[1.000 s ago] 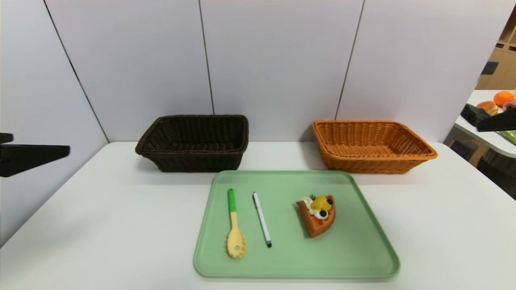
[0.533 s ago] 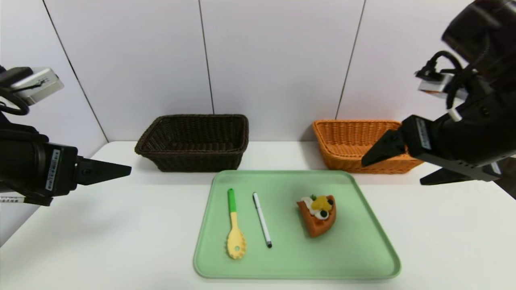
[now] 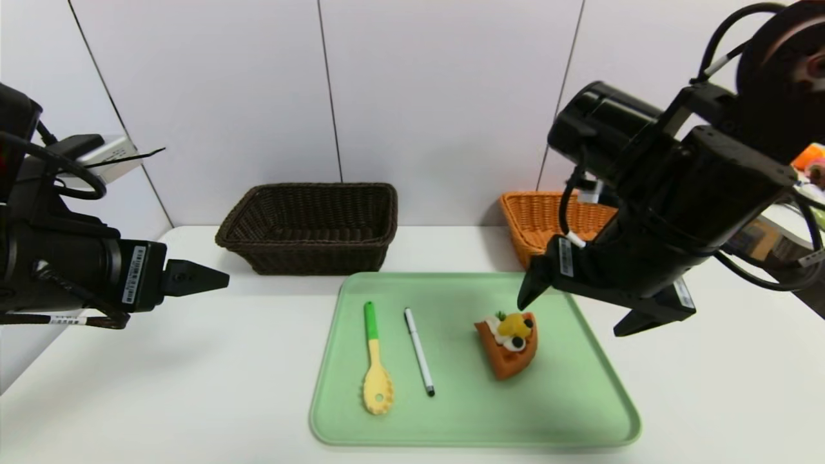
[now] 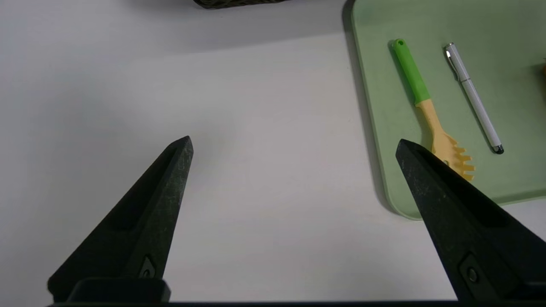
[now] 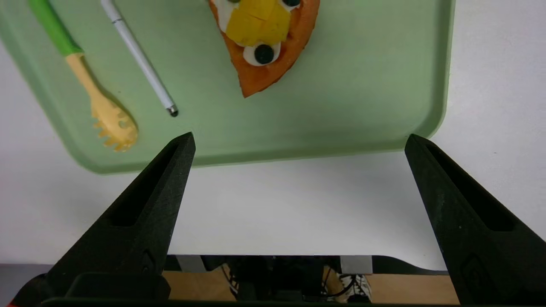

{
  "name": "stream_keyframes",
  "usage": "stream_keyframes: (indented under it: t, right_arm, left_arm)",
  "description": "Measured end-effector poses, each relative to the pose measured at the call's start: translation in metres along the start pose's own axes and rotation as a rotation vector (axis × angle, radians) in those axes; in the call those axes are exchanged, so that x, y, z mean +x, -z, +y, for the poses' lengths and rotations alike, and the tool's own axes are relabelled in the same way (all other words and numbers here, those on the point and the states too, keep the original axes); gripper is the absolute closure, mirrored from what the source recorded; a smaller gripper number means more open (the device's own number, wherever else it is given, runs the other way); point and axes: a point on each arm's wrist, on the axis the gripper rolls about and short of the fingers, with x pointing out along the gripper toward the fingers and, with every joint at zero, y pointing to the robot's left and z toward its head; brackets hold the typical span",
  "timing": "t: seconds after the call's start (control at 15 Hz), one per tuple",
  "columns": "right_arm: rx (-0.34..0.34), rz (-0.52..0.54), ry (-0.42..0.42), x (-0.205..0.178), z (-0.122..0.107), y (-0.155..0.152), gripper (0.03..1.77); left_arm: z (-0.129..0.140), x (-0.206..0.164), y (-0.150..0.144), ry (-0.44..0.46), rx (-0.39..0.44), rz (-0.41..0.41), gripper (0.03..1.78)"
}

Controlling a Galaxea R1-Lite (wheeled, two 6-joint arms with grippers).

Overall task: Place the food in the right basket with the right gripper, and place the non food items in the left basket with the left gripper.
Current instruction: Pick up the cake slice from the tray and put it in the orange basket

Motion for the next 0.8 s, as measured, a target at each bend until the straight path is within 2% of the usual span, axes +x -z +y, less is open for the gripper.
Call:
stream_keyframes:
  t: [0.2,0.8]
  right_arm:
    - [0.007,0.03,0.046,0.024,0.009,-0.008,0.1]
    - [-0.021,0.075,0.093,0.068,0.03,-0.02,0.1]
  left_arm:
    - [0.0,0.002,0.003,0.003,0.007,0.015,0.12]
    - [0.0,0.001,0.009,0.009,0.015,0.029,0.12]
